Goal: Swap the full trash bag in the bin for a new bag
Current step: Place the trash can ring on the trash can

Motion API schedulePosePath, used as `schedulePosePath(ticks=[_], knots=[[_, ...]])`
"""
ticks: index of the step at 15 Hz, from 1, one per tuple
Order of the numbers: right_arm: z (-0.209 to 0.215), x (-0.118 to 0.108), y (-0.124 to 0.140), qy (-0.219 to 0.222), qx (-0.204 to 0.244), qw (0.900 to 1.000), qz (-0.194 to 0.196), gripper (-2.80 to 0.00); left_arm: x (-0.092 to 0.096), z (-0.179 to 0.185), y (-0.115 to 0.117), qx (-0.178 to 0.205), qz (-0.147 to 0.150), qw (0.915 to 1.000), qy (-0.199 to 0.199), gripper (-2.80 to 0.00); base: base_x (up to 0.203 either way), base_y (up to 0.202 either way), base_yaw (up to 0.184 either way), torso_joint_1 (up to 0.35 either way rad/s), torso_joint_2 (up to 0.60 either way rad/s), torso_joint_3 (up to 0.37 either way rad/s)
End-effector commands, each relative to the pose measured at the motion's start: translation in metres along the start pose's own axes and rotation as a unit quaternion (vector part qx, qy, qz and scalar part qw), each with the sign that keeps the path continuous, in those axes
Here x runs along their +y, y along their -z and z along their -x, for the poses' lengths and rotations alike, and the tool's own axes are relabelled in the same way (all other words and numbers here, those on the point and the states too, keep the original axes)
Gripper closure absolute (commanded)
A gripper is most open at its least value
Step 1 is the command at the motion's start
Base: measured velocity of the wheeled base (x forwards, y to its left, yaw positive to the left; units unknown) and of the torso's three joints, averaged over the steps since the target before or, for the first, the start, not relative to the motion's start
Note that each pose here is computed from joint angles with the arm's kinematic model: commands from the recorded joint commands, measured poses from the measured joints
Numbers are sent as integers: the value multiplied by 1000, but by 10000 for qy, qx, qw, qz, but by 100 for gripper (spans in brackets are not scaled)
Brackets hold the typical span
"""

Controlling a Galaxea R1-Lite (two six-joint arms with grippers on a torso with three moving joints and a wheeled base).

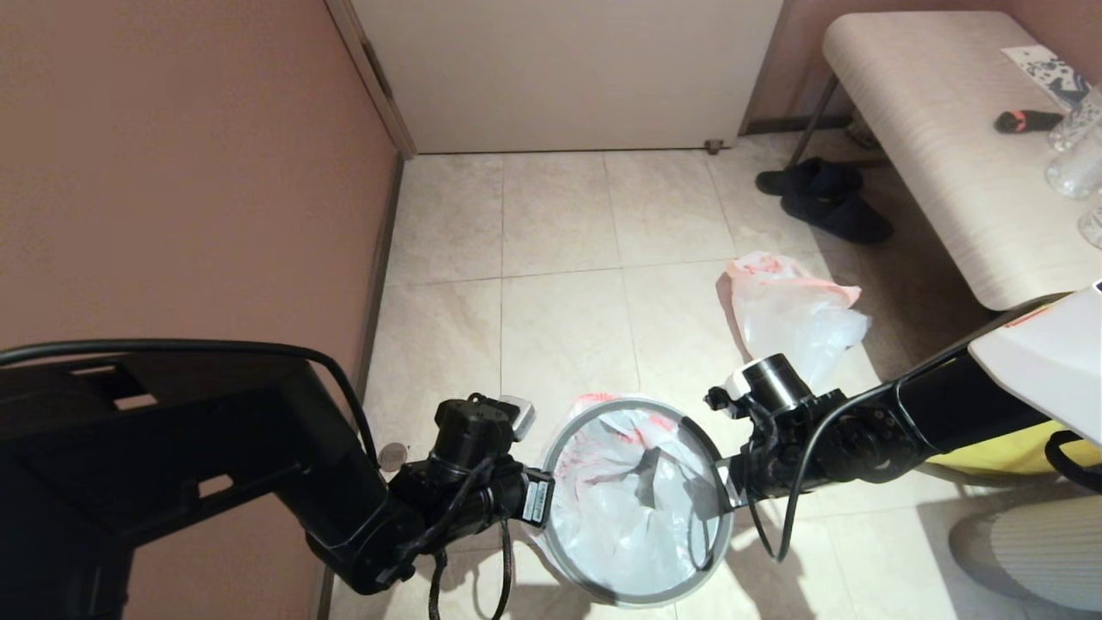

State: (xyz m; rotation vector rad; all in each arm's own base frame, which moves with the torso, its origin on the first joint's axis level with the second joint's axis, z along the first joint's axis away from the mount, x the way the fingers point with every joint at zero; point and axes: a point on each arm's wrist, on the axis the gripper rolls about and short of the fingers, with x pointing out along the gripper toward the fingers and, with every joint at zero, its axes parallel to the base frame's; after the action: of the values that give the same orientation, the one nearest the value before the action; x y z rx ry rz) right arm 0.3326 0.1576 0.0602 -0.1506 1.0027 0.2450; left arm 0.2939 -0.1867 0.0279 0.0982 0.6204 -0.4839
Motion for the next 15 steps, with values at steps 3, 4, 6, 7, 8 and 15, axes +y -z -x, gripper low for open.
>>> schedulePosePath(ticks=[3, 4, 6, 7, 8, 15], knots=[[1, 1, 0, -15, -10, 10000, 13, 0, 0, 2, -3, -66, 4, 10000, -6, -280, 0, 0, 0, 0, 0, 0], [3, 1, 0, -19, -27, 10000, 12, 0, 0, 4, -4, -91, 6, 10000, -4, -280, 0, 0, 0, 0, 0, 0], [7, 2, -2, -35, -80, 10000, 17, 0, 0, 11, -9, -182, 15, 9998, 2, -280, 0, 0, 0, 0, 0, 0], [10, 2, -2, -40, -106, 9999, 12, 0, 0, 15, -11, -218, 12, 9998, 5, -280, 0, 0, 0, 0, 0, 0], [14, 2, -3, -56, -141, 9999, 17, 0, 0, 19, -13, -261, 12, 9997, 10, -280, 0, 0, 0, 0, 0, 0], [51, 6, -1, -159, -358, 9992, 68, 0, 2, 27, -6, -155, 13, 9998, -125, -280, 0, 0, 0, 0, 0, 0]])
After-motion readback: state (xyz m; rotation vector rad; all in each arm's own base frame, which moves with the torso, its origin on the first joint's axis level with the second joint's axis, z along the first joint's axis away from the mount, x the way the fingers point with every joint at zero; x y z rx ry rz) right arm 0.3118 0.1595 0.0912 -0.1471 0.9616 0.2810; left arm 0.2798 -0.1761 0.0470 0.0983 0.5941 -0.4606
